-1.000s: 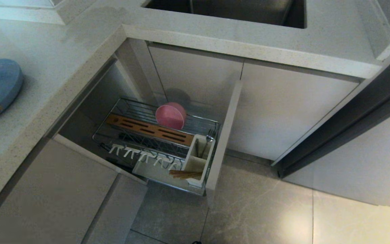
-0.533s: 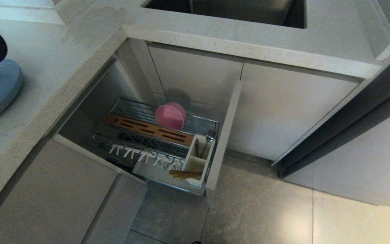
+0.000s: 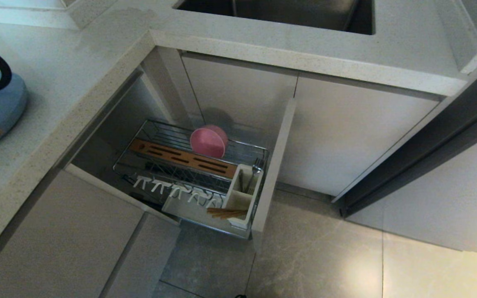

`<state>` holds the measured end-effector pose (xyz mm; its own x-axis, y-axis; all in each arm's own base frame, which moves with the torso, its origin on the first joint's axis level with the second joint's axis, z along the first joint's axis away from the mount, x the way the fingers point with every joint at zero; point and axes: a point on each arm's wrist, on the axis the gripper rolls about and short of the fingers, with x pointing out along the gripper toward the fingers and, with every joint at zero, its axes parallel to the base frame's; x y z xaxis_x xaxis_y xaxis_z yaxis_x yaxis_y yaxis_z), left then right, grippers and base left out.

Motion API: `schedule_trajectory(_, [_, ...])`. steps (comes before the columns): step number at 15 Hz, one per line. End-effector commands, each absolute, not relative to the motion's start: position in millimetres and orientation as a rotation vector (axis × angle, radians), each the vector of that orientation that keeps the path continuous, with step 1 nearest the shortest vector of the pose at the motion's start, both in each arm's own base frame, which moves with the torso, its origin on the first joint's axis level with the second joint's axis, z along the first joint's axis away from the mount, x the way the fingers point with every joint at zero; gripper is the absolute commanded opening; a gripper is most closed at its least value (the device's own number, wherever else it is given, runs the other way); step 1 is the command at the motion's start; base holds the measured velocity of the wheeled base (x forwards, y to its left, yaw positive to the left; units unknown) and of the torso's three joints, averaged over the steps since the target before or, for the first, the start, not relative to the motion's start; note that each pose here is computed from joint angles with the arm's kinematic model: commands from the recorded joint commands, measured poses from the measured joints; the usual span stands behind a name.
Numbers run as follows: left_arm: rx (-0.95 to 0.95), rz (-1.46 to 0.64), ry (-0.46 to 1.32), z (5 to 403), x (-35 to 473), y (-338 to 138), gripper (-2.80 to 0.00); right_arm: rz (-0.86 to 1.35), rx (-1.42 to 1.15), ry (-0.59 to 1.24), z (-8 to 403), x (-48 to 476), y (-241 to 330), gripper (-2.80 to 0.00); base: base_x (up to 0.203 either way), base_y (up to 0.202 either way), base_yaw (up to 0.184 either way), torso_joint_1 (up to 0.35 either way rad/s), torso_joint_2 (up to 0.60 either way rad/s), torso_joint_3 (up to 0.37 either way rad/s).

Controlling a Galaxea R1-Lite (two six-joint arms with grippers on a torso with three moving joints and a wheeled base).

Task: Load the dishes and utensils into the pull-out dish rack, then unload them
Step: Pick up the chopsticks and place it in the cupboard

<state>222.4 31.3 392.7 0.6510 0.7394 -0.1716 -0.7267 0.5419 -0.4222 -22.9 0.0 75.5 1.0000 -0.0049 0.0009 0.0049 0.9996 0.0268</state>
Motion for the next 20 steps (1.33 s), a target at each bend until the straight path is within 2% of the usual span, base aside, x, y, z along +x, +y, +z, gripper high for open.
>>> schedule_trajectory(1, [-0.492, 0.882, 0.000, 386.1, 231.2, 34.6, 0.00, -0.005, 0.028, -0.002, 75.4, -22.9, 0.0, -2.80, 0.000, 0.000, 0.000, 0.000, 0.00, 0.000])
schedule_trajectory(9, [-0.600, 0.894, 0.066, 370.5, 235.5, 41.8, 0.00, -0.005, 0.027, -0.002, 75.4, -22.9, 0.0, -2.80, 0.000, 0.000, 0.000, 0.000, 0.00, 0.000])
schedule_trajectory(20, [-0.657, 0.853, 0.140, 354.8, 251.1, 54.6, 0.00, -0.005, 0.028, -0.002, 75.4, -22.9, 0.0, -2.80, 0.000, 0.000, 0.000, 0.000, 0.00, 0.000])
